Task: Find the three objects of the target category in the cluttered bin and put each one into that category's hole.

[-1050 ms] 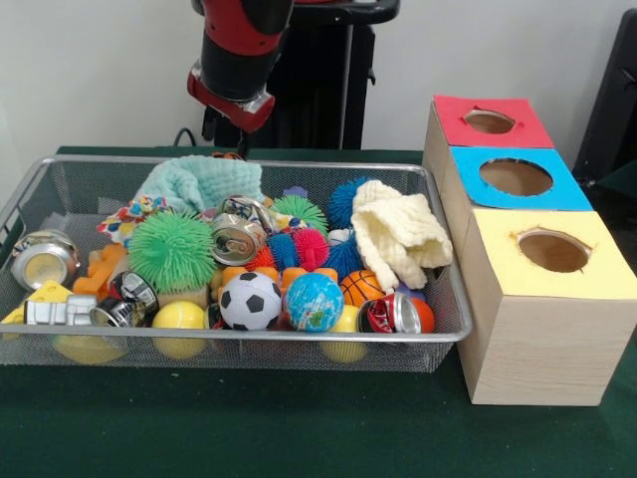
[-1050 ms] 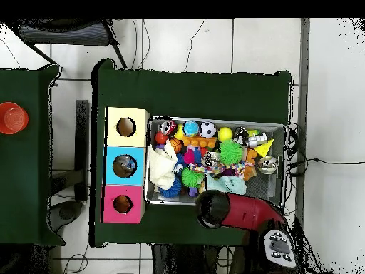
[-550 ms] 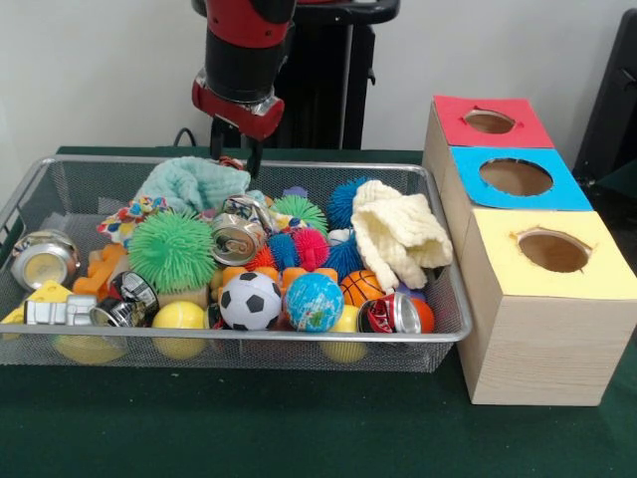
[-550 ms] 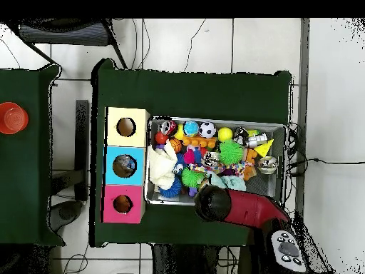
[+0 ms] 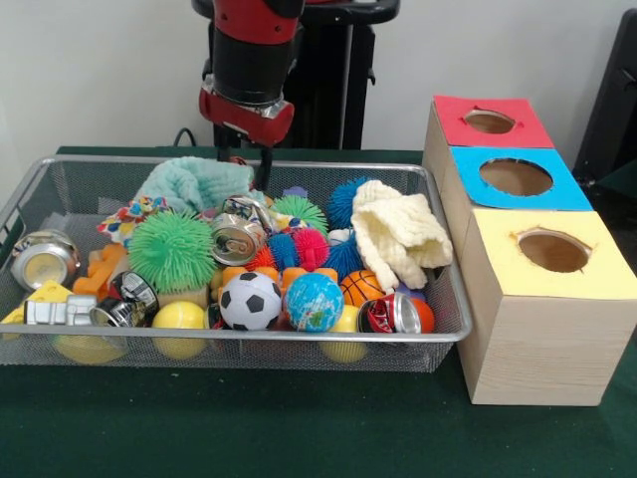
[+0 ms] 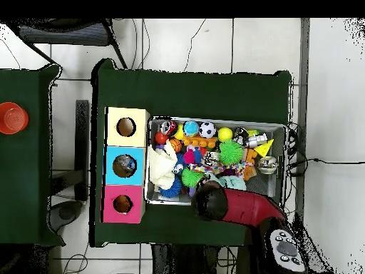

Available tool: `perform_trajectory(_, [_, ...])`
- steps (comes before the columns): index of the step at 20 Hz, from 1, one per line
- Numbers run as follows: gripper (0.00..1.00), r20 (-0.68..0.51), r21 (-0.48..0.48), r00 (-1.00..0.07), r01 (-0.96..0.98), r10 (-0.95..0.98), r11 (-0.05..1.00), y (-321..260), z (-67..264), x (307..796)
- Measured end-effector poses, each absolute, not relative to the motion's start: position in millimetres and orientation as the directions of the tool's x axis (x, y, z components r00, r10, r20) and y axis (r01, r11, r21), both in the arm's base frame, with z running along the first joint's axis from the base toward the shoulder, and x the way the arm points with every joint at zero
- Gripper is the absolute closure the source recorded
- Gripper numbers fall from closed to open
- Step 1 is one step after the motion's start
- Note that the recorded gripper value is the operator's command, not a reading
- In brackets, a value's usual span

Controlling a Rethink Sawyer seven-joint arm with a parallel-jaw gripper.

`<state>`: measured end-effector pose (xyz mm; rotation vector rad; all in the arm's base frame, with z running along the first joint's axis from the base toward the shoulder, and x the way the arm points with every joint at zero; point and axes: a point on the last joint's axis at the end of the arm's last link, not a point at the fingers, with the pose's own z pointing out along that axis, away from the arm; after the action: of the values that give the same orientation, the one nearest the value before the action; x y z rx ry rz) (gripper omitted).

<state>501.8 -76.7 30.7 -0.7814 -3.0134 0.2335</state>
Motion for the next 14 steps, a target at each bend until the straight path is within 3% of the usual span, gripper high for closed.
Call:
perform_trajectory(3, [0.00, -0.016, -0.171, -0.891, 0.450, 0.454, 0.876, -66, 27, 500])
perform_trajectory(4, [1.00, -0.011, -0.203, -0.913, 0.400, 0.407, 0.894, -51, 20, 497])
perform_trajectory(14, [1.00, -0.001, -0.268, -0.952, 0.296, 0.307, 0.917, -18, 7, 492])
